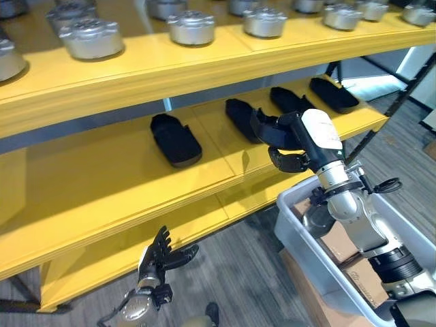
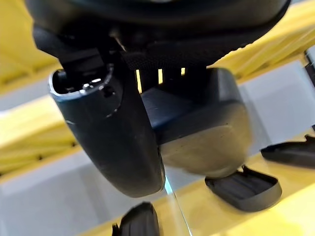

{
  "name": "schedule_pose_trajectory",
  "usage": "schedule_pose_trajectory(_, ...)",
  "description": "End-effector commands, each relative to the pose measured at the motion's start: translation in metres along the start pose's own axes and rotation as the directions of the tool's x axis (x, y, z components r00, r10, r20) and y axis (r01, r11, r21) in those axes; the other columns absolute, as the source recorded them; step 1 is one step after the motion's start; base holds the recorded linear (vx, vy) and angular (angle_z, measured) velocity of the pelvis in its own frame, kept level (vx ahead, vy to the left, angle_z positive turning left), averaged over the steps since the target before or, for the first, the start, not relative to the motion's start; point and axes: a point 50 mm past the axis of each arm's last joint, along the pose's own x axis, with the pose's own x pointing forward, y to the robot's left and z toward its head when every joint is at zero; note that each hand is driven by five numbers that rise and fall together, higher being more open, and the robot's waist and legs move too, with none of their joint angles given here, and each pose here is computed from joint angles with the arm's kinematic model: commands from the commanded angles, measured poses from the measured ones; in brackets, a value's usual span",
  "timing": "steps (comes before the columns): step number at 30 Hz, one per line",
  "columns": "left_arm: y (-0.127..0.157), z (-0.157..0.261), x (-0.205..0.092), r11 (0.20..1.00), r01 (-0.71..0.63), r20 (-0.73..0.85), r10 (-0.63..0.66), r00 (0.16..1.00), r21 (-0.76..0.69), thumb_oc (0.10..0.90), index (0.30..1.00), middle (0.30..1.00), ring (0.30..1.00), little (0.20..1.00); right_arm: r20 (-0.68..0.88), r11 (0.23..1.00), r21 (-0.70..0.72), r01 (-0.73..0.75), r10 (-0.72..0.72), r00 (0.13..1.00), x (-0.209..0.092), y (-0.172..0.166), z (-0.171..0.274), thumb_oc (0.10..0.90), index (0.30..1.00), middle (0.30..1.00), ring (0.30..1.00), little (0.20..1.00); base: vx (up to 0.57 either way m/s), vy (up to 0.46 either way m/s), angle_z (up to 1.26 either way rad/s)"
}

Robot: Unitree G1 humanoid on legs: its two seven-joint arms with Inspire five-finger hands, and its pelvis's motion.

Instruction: Move parts from the plastic box to the shelf.

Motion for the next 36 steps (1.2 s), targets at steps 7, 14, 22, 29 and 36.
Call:
schedule_pose_trajectory(7,-0.013,0.036,-0.001,0.996,0.085,0.198,-0.083,0.977,-0.004,0.900,1.000,1.000,1.000,1.000,0.174,0.942,0.024,0.334,-0.333,0.927,0.024,-0.078,0.025,0.400,0.300,0.300,0.300,0.300,0.09,-0.091,0.75)
schedule_pose_trajectory(14,-0.006,0.033,-0.005,0.998,0.044,0.190,-0.037,0.981,-0.038,0.900,1.000,1.000,1.000,1.000,0.205,0.948,0.053,0.314,-0.318,0.926,0.029,-0.074,0.035,0.400,0.300,0.300,0.300,0.300,0.05,-0.104,0.06)
schedule_pose_trajectory(22,-0.010,0.029,-0.007,0.997,0.056,0.178,-0.047,0.983,-0.048,0.900,1.000,1.000,1.000,1.000,0.236,0.945,0.072,0.319,-0.327,0.915,0.034,-0.075,0.043,0.400,0.300,0.300,0.300,0.300,0.00,-0.061,0.00)
schedule_pose_trajectory(29,-0.011,0.031,-0.006,0.997,0.052,0.185,-0.041,0.982,-0.055,0.900,1.000,1.000,1.000,1.000,0.248,0.945,0.087,0.315,-0.327,0.912,0.036,-0.073,0.048,0.400,0.300,0.300,0.300,0.300,-0.01,-0.045,-0.01)
schedule_pose_trajectory(36,-0.010,0.036,-0.004,0.997,0.043,0.201,-0.030,0.979,-0.058,0.900,1.000,1.000,1.000,1.000,0.263,0.941,0.089,0.326,-0.338,0.904,0.038,-0.076,0.050,0.400,0.300,0.300,0.300,0.300,-0.02,-0.074,0.08)
